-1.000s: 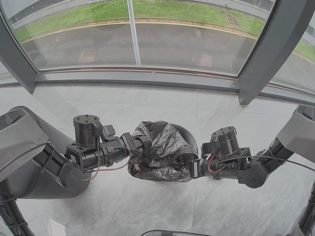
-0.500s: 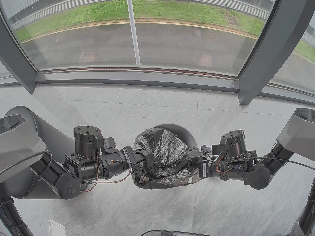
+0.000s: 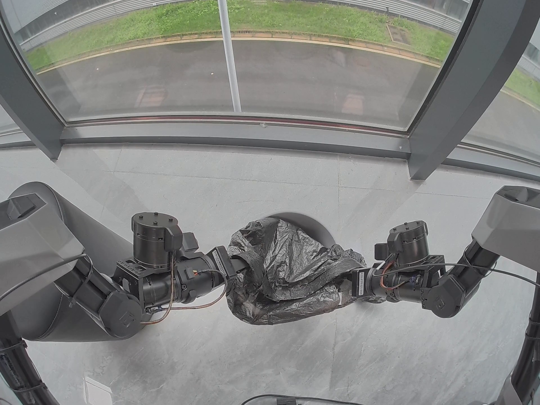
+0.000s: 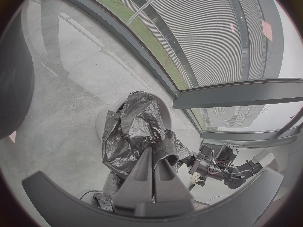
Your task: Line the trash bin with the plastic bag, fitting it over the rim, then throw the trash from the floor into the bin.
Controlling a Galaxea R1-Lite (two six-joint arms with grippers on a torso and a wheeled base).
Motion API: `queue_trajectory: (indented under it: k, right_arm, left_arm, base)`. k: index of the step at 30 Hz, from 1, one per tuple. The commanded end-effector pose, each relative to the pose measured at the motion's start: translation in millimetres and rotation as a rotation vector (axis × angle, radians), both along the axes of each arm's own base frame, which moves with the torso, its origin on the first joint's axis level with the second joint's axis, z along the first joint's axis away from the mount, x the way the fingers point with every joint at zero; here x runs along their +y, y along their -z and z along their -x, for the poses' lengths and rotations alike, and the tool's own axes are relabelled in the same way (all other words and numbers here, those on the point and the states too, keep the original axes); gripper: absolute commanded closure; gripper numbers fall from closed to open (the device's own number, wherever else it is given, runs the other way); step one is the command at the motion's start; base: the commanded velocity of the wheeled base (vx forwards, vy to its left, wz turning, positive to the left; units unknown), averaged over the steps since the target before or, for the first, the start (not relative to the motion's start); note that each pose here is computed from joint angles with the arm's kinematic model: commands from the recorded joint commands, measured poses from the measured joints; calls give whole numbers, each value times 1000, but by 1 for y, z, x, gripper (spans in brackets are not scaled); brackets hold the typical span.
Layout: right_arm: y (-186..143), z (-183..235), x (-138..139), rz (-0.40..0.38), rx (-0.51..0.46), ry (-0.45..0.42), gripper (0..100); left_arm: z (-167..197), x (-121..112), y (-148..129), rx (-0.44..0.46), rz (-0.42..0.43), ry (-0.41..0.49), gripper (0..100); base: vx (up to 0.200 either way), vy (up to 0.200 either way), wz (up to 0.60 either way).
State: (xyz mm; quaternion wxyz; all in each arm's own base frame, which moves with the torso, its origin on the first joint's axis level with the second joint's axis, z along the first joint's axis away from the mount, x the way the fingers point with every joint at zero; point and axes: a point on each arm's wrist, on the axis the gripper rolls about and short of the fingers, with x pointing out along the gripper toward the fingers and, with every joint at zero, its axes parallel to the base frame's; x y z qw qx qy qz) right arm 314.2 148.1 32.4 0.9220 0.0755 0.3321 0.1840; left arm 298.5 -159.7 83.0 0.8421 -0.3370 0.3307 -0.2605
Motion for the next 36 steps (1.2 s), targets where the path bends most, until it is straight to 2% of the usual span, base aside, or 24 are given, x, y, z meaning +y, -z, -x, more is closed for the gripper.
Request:
queue_trajectory:
  k: [1,16,21,26,36]
  right_arm:
    - [8,-2,-7,7,14,16,100]
    - [19,1,-5,21,46,4,100]
    - [18,2,-3,16,42,-1,100]
    - [16,2,-3,15,37,-2,100]
    - [23,-14,4,16,18,8,100]
  left_arm:
    - [-3,-3,5,9,-4,0,100]
    - [3,-5,6,70,16,-7,100]
    - [10,-9,-2,99,48,-3,100]
    - [16,-13,-7,115,44,16,100]
    - [6,-11,6,137,28,-7,100]
  base:
    - [0,0,0]
    - [0,0,0]
    - [0,0,0]
    - [0,0,0]
    - [0,0,0]
